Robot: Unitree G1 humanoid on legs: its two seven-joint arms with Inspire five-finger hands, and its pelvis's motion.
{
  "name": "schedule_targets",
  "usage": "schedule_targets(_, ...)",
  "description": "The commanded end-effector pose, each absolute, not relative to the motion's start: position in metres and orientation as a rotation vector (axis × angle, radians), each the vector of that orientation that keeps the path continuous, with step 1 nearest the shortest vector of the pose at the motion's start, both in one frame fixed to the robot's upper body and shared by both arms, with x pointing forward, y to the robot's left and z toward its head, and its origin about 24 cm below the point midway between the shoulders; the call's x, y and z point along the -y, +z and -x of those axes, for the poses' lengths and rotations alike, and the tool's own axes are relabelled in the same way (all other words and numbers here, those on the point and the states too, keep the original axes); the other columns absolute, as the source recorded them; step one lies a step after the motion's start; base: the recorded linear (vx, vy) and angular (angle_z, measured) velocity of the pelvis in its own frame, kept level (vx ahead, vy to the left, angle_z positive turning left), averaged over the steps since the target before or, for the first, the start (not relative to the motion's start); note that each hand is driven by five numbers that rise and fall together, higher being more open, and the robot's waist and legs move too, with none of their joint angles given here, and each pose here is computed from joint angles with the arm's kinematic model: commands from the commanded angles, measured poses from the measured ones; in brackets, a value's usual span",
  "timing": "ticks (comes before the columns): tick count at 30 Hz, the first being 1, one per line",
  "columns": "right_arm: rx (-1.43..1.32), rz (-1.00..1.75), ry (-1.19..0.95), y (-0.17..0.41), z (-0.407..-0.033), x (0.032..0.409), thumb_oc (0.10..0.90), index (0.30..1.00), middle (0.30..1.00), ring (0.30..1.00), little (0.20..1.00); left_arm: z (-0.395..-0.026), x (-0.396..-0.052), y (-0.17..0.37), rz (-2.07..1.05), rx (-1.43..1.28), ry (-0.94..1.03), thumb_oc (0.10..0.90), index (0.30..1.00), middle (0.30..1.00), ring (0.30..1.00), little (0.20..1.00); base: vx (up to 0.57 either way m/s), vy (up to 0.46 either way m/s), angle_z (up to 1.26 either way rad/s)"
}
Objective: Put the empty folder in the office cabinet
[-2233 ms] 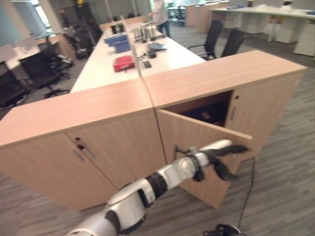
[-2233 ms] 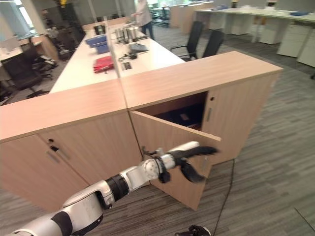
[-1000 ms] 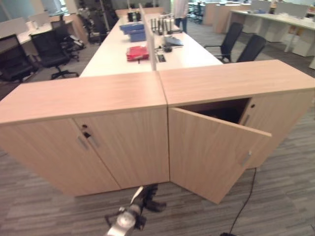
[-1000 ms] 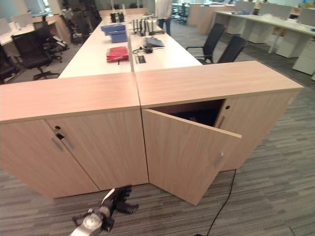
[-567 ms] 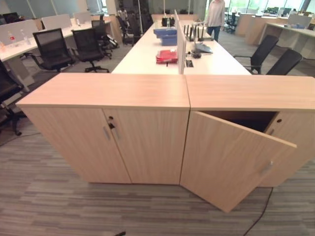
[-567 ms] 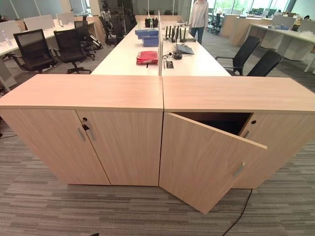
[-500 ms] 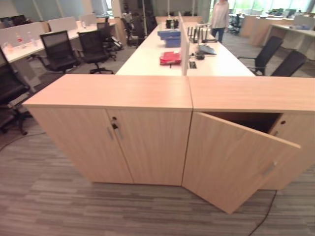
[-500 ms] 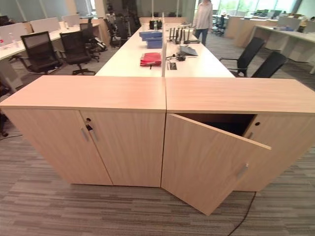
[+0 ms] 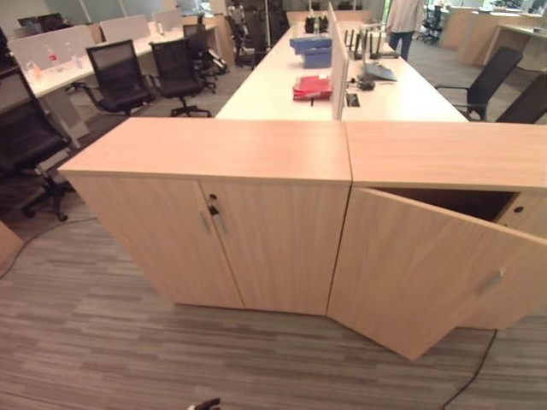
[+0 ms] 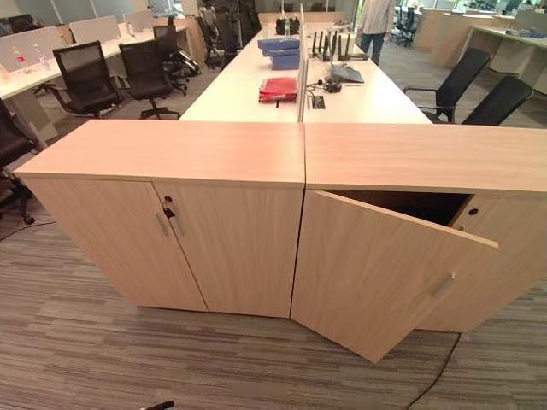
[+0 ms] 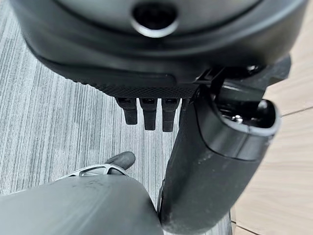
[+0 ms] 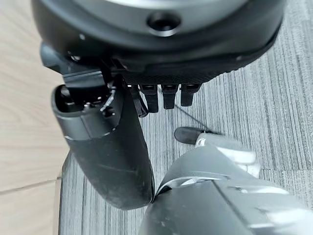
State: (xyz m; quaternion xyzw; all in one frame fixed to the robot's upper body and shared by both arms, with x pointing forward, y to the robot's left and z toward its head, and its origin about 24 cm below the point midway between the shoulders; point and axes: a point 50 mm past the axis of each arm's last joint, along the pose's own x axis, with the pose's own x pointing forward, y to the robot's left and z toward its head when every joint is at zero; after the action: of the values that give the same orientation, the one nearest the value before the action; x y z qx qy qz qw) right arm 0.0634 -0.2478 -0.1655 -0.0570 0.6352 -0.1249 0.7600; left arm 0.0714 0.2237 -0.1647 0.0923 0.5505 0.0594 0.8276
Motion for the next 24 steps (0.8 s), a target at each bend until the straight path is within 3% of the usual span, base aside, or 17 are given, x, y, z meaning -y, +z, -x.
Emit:
schedule_targets(1, -1.459, 0.145, -0.259, -0.168, -0.053, 0.242, 0.8, 0.9, 0.9, 0.9, 0.9, -0.091, -0.211, -0.162, -0.225, -1.088, 0.086, 0.8, 0.9, 0.9, 0.9, 0.9, -0.03, -0.058, -0.34)
schedule_targets(10, -1.477, 0.158, -0.274, -0.168, -0.043, 0.245, 0.8, 0.9, 0.9, 0.9, 0.9, -0.073, -0.205, -0.168, -0.166, -1.157, 0.078, 0.8, 0.9, 0.9, 0.9, 0.9, 0.01, -0.093, -0.26)
schedule_targets(19, -1.414, 0.15, -0.31, -0.165, -0.054, 0.253, 0.8, 0.9, 0.9, 0.9, 0.9, -0.092, -0.187, -0.165, -0.241, -1.094, -0.074, 0.8, 0.9, 0.9, 0.9, 0.9, 0.03, -0.087, -0.28)
schedule_targets(23, -1.409, 0.175, -0.329, -0.163, -0.055, 0.261, 0.8, 0.9, 0.9, 0.9, 0.9, -0.146, -0.163, -0.14, -0.234, -0.818, -0.198, 0.8, 0.9, 0.9, 0.9, 0.9, 0.03, -0.086, -0.41)
schedule_targets(24, -1.415, 0.176, -0.351, -0.162, -0.052, 0.265, 0.8, 0.9, 0.9, 0.9, 0.9, -0.186, -0.151, -0.106, -0.152, -0.591, -0.226, 0.8, 0.9, 0.9, 0.9, 0.9, 0.05, -0.105, -0.35)
